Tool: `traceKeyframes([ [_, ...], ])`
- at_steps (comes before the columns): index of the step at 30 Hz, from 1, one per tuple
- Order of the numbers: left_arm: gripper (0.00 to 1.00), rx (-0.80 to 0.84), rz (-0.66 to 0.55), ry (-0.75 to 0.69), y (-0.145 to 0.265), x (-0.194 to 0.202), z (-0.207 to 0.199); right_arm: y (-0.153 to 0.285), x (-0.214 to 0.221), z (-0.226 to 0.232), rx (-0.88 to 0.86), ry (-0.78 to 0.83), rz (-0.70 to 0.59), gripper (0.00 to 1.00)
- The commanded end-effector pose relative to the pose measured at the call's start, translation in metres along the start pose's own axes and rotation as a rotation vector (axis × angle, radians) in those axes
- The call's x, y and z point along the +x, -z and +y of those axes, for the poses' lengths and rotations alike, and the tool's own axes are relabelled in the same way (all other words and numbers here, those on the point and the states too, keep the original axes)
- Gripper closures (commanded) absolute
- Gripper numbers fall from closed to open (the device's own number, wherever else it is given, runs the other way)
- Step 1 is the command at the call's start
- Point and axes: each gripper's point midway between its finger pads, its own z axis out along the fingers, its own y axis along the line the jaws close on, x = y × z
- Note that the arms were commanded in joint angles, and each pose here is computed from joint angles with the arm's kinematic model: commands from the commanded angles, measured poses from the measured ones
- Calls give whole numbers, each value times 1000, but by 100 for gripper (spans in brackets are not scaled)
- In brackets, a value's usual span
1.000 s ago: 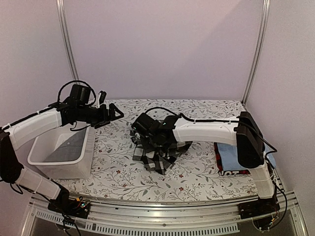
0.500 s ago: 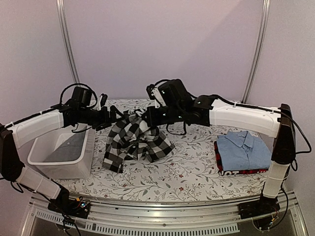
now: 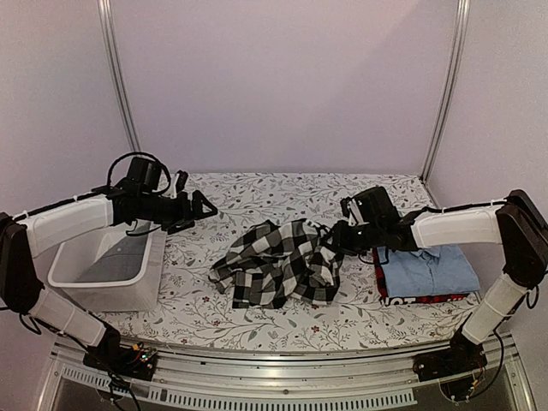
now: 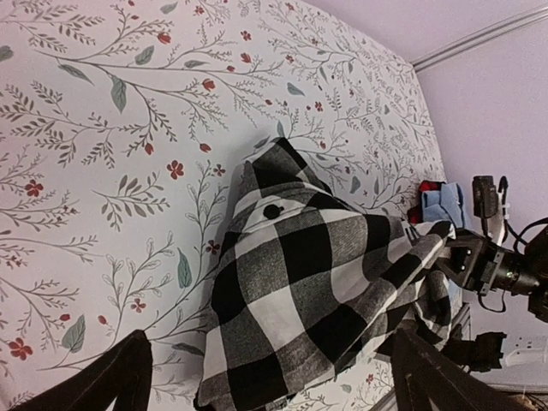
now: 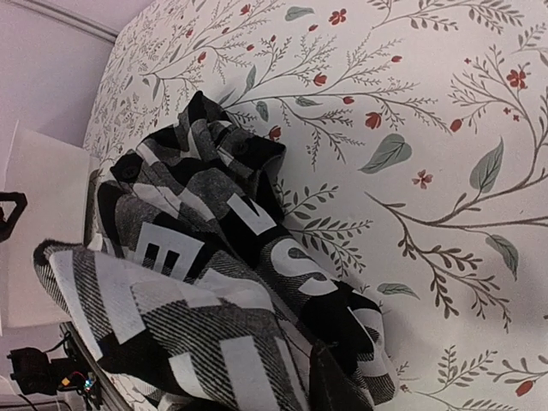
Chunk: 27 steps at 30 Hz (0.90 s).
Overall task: Fold and stack the long sleeve shirts
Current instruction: Adjust the crumpled shirt at the center of the board.
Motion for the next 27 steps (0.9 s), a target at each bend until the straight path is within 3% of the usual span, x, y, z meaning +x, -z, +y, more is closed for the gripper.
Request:
traceKeyframes([
  [1,3,-7,42,31,-16,16,12,18,-11,1,65,20,-53,64],
  [7,4,-31,101,42,-34,45,17,56,-37,22,279,172,-172,28],
  [12,4,-51,134,62,-48,63,23,58,-37,47,400,293,-186,13],
  [18,4,-74,177,70,-61,83,28,19,-9,63,372,385,-79,10],
  [27,4,-109,199,74,-61,100,38,-15,43,19,412,383,84,11],
])
